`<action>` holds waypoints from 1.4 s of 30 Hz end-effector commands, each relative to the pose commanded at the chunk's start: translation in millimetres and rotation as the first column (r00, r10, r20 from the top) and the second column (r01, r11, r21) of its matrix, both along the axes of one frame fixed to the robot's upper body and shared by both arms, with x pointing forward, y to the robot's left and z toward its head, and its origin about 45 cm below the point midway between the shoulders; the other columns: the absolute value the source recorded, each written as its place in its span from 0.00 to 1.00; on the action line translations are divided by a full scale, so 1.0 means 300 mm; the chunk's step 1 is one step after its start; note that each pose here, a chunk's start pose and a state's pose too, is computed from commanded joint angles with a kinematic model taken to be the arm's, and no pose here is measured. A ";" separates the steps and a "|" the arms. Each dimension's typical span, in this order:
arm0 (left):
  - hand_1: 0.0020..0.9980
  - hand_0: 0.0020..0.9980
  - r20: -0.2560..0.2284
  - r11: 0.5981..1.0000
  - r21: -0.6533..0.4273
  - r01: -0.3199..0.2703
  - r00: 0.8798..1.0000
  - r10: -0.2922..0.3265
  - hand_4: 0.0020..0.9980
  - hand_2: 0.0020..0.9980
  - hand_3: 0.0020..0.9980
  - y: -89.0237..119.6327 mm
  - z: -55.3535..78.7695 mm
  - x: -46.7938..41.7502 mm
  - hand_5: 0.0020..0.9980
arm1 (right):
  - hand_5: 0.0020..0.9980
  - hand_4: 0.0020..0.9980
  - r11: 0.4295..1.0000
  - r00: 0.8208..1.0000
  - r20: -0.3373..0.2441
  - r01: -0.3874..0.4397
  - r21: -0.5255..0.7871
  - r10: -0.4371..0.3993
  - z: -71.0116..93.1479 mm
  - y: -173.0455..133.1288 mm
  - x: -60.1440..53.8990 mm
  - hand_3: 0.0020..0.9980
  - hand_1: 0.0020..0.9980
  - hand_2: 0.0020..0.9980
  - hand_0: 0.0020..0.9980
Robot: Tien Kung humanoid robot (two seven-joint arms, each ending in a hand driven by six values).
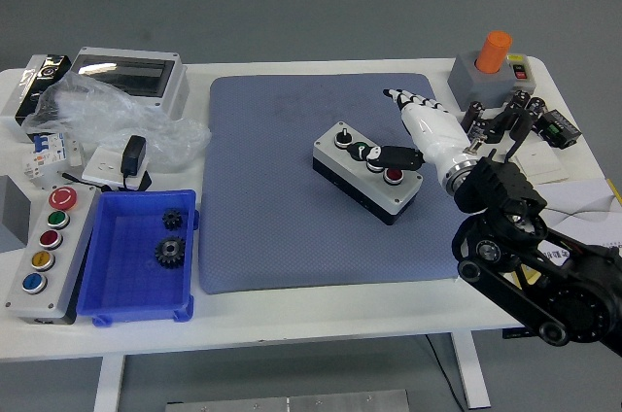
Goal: Pick up the button,place it on the desk,press the button,press the button
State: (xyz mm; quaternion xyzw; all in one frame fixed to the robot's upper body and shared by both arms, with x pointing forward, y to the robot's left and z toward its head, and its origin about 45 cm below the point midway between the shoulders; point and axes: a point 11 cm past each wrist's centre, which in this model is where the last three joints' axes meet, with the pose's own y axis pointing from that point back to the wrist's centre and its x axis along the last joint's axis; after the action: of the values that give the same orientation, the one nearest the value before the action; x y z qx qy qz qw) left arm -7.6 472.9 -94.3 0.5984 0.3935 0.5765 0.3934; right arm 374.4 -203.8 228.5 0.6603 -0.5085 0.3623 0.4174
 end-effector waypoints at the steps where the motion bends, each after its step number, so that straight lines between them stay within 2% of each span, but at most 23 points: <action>1: 0.68 0.67 0.000 1.000 0.000 0.000 1.000 0.000 0.63 0.61 0.62 0.000 0.000 -0.001 0.36 | 0.75 1.00 1.000 1.000 0.001 -0.001 0.003 0.001 0.000 0.001 0.000 1.00 1.00 1.00 1.00; 13: 0.68 0.67 0.002 1.000 0.002 0.004 1.000 -0.004 0.62 0.61 0.62 0.003 0.001 0.004 0.35 | 0.75 1.00 1.000 1.000 -0.006 -0.010 0.011 0.010 -0.014 0.010 -0.010 1.00 1.00 1.00 0.97; 22: 0.68 0.67 -0.005 1.000 0.000 0.002 1.000 -0.002 0.62 0.61 0.62 0.000 0.000 -0.008 0.35 | 0.75 1.00 1.000 1.000 -0.016 -0.005 -0.002 0.005 -0.029 0.003 -0.015 1.00 1.00 1.00 0.97; 27: 0.68 0.67 0.000 1.000 0.002 0.004 1.000 -0.004 0.62 0.61 0.62 0.003 0.001 0.001 0.35 | 0.76 1.00 1.000 0.999 -0.036 -0.006 -0.017 0.005 -0.053 0.013 -0.015 1.00 1.00 1.00 0.97; 33: 0.68 0.67 -0.007 1.000 0.001 0.005 1.000 -0.005 0.62 0.60 0.62 0.000 0.000 -0.008 0.35 | 0.75 1.00 1.000 0.998 -0.058 -0.012 -0.026 0.011 -0.081 0.036 -0.004 1.00 1.00 1.00 0.97; 42: 0.68 0.67 0.003 1.000 0.005 0.012 1.000 -0.012 0.63 0.60 0.62 0.007 0.003 0.012 0.35 | 0.75 1.00 0.998 0.994 -0.110 0.016 -0.061 -0.023 -0.153 0.018 0.021 1.00 1.00 1.00 0.96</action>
State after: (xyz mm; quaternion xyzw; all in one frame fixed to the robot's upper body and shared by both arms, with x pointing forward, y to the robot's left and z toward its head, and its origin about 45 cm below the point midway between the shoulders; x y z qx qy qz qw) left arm -4.0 475.0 -93.2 0.6008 0.3877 0.5760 0.3962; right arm 380.6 -198.5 182.6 0.6615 -0.4801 0.3361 0.4679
